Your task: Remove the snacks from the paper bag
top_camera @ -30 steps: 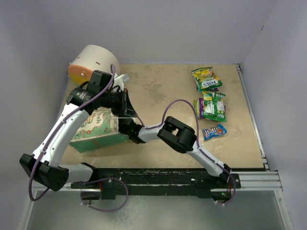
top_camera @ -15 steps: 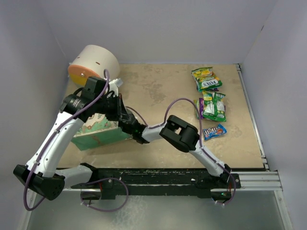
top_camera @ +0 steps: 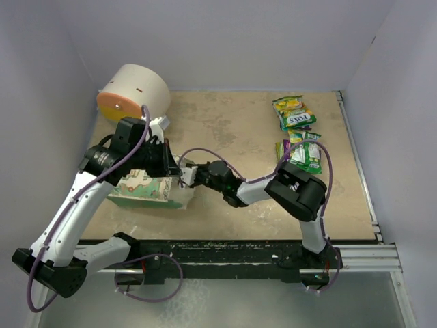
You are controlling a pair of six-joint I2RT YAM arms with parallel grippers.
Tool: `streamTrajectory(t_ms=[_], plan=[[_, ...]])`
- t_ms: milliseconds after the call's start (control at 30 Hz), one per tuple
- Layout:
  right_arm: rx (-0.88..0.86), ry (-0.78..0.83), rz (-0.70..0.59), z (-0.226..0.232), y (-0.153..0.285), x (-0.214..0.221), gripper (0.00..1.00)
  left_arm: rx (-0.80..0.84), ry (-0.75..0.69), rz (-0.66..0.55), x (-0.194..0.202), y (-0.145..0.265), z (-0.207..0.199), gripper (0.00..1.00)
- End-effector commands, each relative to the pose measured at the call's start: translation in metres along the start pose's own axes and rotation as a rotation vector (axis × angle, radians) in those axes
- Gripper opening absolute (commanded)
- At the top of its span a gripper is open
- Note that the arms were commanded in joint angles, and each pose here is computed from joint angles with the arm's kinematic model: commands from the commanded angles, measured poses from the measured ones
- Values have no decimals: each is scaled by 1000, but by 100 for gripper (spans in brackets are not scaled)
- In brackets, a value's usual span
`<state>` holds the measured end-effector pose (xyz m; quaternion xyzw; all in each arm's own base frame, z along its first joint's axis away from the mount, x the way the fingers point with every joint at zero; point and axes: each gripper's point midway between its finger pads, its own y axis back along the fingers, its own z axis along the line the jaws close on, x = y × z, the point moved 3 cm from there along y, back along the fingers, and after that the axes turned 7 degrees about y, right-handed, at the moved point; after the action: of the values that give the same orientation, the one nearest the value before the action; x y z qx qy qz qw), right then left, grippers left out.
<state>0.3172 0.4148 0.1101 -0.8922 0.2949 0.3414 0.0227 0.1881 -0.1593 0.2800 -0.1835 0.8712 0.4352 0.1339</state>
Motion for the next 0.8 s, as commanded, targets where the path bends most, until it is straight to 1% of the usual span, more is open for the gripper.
streamTrajectory(t_ms=[0,133,233,300,333,367,433,567,667,700,767], plan=[[-20,-42,-212,-3,25,-46,0,7,-62,-123,-15,3,4,0],[-40,-139,-226,-6,47,-46,0,45,-72,-143,-14,6,-2,0],[-20,-230,-223,-13,71,-47,1,29,-78,-162,-15,9,1,0],[-39,-317,-192,-8,85,-45,12,19,-80,-165,-15,10,3,0],[-47,-371,-178,-6,92,-45,20,12,-80,-168,-15,10,4,0],[-60,-455,-162,-2,98,-46,28,7,-78,-174,-15,10,5,0],[-56,-641,-93,1,106,-43,40,6,-74,-197,-17,13,5,0],[-25,-1060,58,12,110,-39,46,16,-68,-226,-19,14,4,0],[-11,-1349,220,24,100,-25,47,16,-57,-243,-22,14,4,0],[-27,-1417,253,30,97,-20,47,16,-52,-249,-23,14,3,0],[-68,-1477,272,38,88,-14,47,23,-37,-259,-26,14,1,0]])
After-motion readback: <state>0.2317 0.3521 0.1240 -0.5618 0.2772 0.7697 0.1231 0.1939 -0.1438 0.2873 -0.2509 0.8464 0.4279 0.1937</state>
